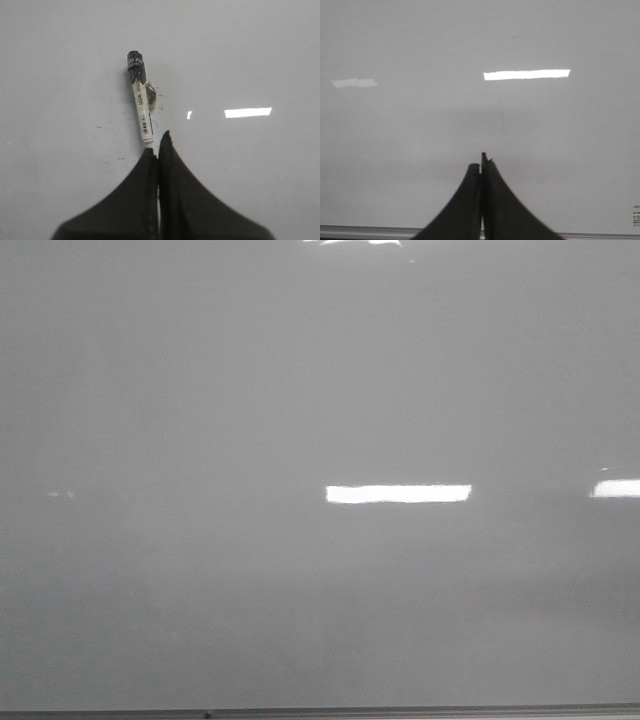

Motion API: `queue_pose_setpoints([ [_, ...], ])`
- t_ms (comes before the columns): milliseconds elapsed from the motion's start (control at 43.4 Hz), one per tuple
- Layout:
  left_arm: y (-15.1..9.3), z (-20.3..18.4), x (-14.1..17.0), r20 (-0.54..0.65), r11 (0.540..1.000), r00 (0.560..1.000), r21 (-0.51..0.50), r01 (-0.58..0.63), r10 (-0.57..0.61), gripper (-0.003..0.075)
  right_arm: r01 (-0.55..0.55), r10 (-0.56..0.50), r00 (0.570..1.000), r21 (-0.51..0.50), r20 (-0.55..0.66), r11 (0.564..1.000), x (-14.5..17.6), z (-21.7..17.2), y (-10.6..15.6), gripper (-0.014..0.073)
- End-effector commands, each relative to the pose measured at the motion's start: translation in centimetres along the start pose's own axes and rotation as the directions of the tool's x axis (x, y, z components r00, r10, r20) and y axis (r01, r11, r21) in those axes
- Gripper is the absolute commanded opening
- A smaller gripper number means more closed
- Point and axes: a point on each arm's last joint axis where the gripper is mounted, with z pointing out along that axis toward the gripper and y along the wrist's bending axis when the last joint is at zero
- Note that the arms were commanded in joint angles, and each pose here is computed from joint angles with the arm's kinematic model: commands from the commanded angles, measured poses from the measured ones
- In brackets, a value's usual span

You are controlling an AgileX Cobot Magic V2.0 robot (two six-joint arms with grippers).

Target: Write number 6 on whiteboard

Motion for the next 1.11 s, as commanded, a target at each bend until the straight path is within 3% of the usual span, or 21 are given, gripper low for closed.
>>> queue_pose_setpoints([
  [0,0.07,-0.1,-0.55,0.083,1.0,0.996,-0.008,0.013,-0.012,-0.002,0.008,-0.008,0.994,0.004,0.107,1.0,-1.22,-0.27,0.03,-0.0069],
  [1082,0.07,-0.11,-0.62,0.091,1.0,0.996,-0.009,0.013,-0.012,-0.002,0.008,-0.008,0.993,0.004,0.117,1.0,-1.32,-0.28,0.03,-0.0069],
])
